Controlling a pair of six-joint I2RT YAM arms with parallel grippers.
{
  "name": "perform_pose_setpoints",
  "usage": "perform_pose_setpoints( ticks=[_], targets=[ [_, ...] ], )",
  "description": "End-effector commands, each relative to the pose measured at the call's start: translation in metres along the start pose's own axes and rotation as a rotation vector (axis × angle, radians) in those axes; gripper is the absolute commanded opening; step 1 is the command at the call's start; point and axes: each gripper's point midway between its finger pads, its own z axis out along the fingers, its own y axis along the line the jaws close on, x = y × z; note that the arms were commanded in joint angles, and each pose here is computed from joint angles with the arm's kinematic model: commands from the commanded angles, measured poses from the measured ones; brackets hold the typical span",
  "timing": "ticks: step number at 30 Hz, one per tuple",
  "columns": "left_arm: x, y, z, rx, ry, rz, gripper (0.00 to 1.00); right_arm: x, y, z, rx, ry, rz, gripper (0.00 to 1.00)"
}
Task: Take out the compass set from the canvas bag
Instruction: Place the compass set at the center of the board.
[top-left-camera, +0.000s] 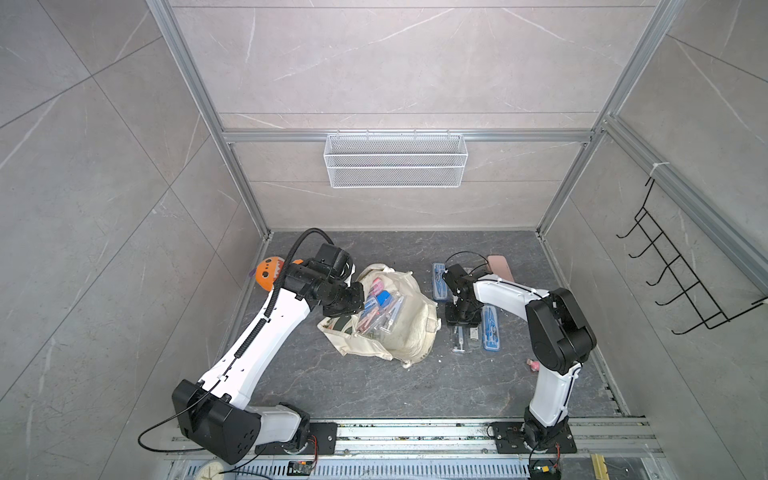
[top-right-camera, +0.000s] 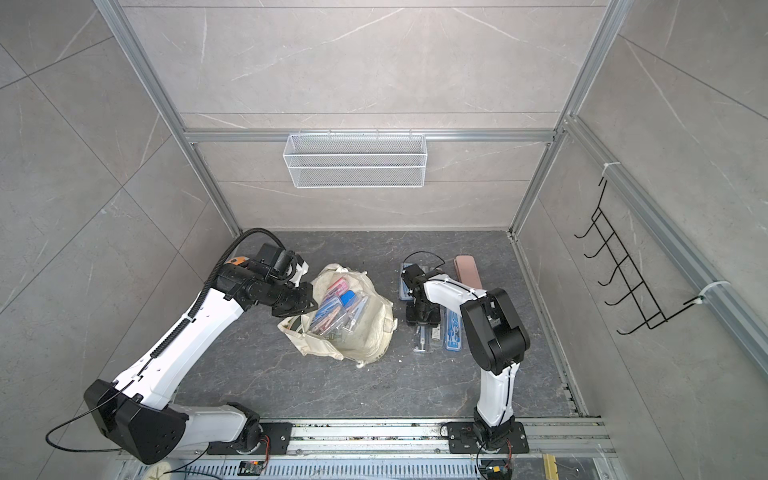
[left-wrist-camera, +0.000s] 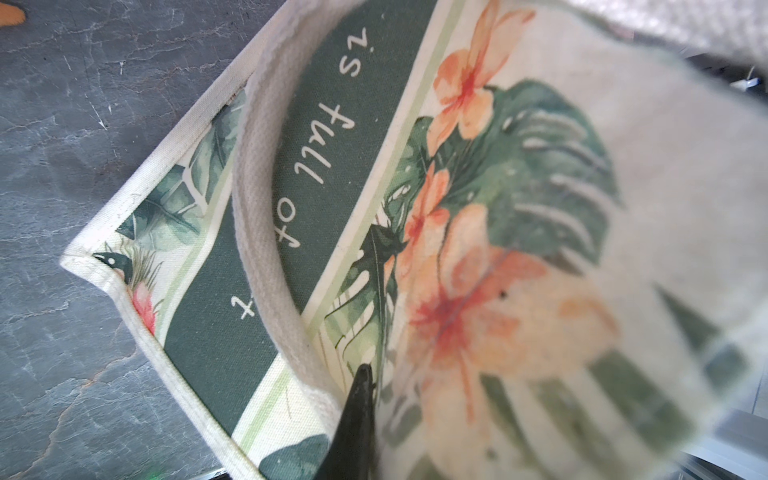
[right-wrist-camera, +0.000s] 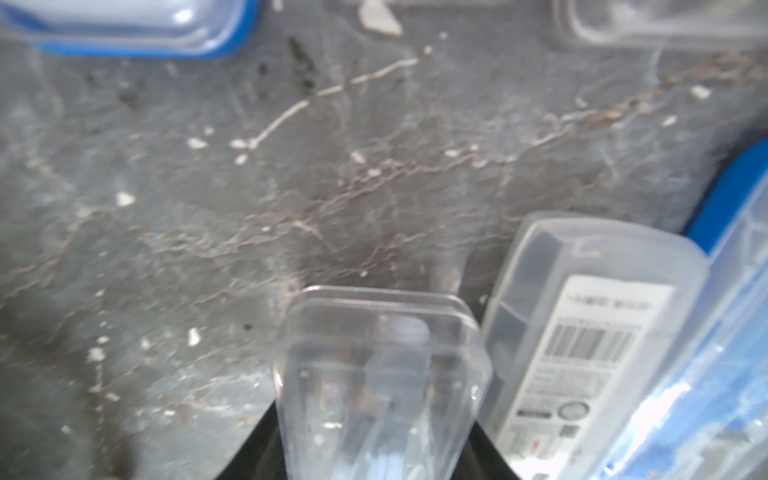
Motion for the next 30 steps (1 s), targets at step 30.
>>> perform_pose_setpoints(
  ticks=[30],
  targets=[
    [-0.011,-0.014,-0.012,0.059,-0.045,0.048,0.00,0.008,0.068,-0.197,-0.388,-0.370,0.091,0.50]
  ],
)
